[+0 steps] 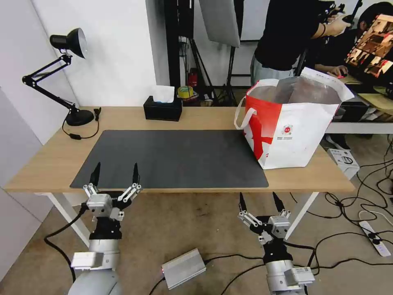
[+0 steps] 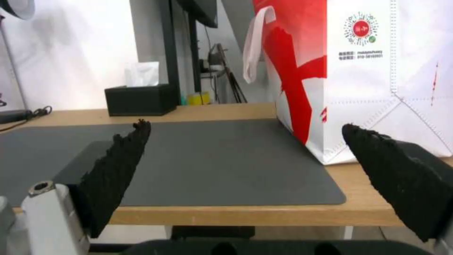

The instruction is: Pick up the trash from the table and place it into the takeout bag.

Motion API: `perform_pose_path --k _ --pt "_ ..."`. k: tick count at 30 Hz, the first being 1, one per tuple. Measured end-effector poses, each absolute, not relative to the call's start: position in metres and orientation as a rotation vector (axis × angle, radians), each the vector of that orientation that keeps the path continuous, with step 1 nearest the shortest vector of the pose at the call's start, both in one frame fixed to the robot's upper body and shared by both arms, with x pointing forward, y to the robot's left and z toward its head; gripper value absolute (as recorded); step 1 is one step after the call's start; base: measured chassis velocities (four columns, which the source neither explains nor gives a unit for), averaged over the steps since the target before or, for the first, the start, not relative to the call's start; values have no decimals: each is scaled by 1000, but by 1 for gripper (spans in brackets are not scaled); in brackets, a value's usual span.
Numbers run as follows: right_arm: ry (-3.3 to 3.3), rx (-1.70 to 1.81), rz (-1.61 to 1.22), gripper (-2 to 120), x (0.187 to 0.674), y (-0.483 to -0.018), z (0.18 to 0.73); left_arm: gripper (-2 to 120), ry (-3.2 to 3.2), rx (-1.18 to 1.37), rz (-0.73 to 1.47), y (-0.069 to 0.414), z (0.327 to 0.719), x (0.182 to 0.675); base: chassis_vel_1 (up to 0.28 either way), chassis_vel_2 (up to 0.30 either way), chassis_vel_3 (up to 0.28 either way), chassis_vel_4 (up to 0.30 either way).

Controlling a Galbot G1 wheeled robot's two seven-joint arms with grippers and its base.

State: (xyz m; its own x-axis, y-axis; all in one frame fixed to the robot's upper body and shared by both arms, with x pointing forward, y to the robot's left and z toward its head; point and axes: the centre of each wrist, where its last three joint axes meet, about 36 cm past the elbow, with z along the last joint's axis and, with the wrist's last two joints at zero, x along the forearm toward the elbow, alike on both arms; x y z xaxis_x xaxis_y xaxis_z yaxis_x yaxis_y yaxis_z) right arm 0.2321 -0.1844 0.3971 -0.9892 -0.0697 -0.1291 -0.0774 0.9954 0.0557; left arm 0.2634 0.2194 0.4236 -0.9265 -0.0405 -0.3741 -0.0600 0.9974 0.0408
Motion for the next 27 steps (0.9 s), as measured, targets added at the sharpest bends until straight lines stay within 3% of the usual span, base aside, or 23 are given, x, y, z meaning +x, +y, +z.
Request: perform_pose_path --k 27 --pt "3011 -111 92 100 232 -184 397 100 2864 -114 46 183 375 218 0 0 0 0"
